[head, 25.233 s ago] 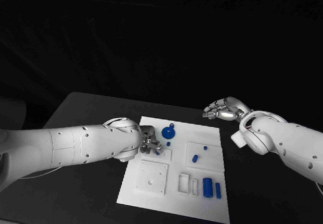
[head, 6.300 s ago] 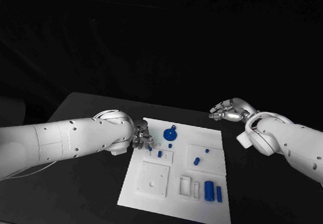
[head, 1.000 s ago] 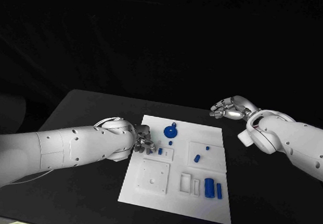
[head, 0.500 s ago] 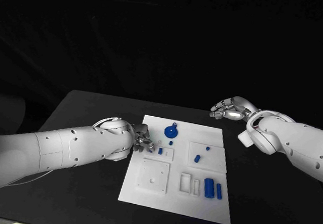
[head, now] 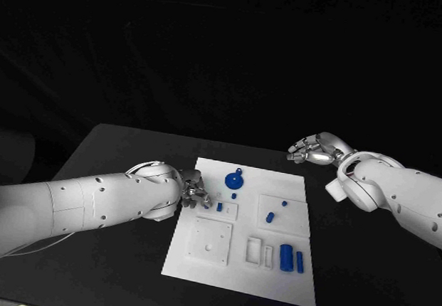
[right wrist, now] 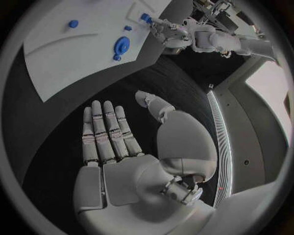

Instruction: Assemble the parts on the task board

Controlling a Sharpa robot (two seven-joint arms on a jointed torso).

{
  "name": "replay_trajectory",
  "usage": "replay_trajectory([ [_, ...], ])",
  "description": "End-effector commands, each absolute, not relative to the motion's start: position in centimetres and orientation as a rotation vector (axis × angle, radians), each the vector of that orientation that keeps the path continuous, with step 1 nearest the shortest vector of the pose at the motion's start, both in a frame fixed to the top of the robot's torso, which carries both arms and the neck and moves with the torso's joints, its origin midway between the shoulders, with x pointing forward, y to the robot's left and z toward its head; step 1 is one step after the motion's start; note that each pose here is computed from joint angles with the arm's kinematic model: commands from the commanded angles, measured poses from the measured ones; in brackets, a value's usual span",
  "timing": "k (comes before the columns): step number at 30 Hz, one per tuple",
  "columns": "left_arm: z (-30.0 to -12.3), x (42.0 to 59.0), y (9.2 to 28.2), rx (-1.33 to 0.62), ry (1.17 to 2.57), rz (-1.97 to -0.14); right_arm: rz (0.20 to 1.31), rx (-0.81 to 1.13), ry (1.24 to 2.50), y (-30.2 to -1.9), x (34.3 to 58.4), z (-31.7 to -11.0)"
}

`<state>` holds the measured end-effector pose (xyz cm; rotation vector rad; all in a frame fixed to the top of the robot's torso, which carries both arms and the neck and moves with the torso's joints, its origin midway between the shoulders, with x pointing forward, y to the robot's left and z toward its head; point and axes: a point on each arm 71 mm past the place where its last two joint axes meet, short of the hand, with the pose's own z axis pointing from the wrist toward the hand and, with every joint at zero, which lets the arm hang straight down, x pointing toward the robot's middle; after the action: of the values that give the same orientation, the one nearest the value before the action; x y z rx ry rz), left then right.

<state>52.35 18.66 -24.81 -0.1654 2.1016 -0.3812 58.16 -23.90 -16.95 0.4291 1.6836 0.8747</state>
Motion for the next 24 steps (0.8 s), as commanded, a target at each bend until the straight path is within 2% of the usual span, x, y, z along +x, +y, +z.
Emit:
replay_trajectory([
  [1, -25.08, 52.23, 18.79, -0.206, 2.109, -0.389, 0.885, 0.416, 1.687, -23.81, 58.11, -16.93],
  [24, -24.89, 52.33, 19.68, -0.252, 2.091, -0.389, 0.885, 0.416, 1.686, -23.85, 58.11, -16.93],
])
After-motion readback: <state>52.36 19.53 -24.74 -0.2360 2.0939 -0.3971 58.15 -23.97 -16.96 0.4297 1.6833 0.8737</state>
